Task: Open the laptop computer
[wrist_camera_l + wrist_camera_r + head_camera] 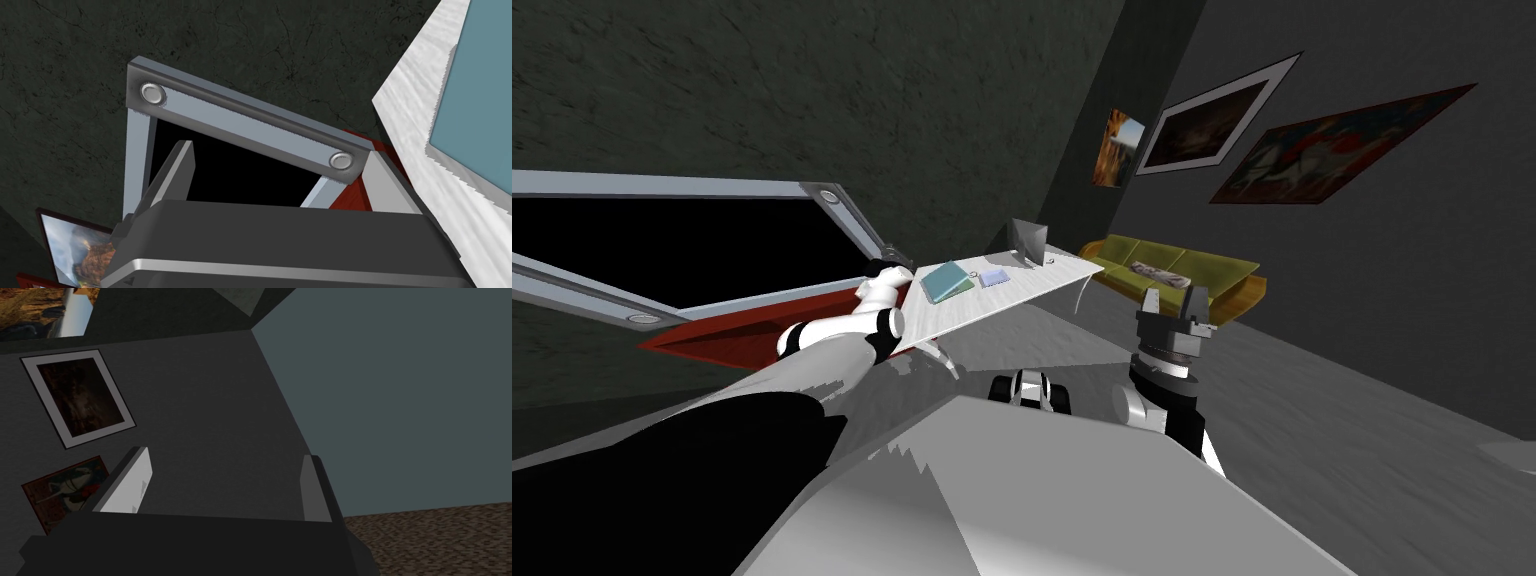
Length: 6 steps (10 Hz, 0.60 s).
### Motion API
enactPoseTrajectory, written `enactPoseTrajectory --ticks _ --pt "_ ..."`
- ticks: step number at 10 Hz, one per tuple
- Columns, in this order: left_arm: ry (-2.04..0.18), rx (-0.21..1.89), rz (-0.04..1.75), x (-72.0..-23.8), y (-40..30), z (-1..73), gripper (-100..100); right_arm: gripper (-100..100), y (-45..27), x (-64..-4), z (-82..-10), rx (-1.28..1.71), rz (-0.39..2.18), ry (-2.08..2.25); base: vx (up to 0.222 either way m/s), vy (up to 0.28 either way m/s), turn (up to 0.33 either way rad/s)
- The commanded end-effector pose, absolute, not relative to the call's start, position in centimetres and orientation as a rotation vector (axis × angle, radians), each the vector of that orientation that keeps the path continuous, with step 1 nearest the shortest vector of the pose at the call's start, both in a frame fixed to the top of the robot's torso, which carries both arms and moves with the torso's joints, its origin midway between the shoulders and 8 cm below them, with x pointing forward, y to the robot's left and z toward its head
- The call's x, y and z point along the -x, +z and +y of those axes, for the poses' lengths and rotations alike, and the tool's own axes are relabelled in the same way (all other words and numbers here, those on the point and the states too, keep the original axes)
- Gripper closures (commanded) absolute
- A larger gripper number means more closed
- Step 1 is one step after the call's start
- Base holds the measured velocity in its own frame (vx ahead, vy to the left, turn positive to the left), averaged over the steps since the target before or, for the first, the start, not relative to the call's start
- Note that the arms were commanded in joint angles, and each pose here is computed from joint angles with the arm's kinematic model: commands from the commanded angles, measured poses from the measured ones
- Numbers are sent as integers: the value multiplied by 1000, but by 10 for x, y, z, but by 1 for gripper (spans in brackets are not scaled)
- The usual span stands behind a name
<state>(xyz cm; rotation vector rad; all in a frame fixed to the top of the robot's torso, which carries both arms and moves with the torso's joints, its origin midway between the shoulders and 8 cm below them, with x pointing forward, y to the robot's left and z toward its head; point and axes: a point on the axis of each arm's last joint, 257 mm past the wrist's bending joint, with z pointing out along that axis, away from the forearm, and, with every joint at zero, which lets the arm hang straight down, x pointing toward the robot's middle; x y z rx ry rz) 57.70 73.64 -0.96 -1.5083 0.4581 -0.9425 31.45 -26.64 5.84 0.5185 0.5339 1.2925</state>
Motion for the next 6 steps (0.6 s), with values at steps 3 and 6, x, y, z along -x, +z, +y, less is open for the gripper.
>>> enactPoseTrajectory --ticks 3,6 --pt "-954 1488 477 -571 2 741 -100 0 58 -315 -266 -519 534 1293 45 -32 24" --pt "-971 1476 492 -565 11 744 -100 0 58 -315 -266 -519 534 1292 39 -33 70"
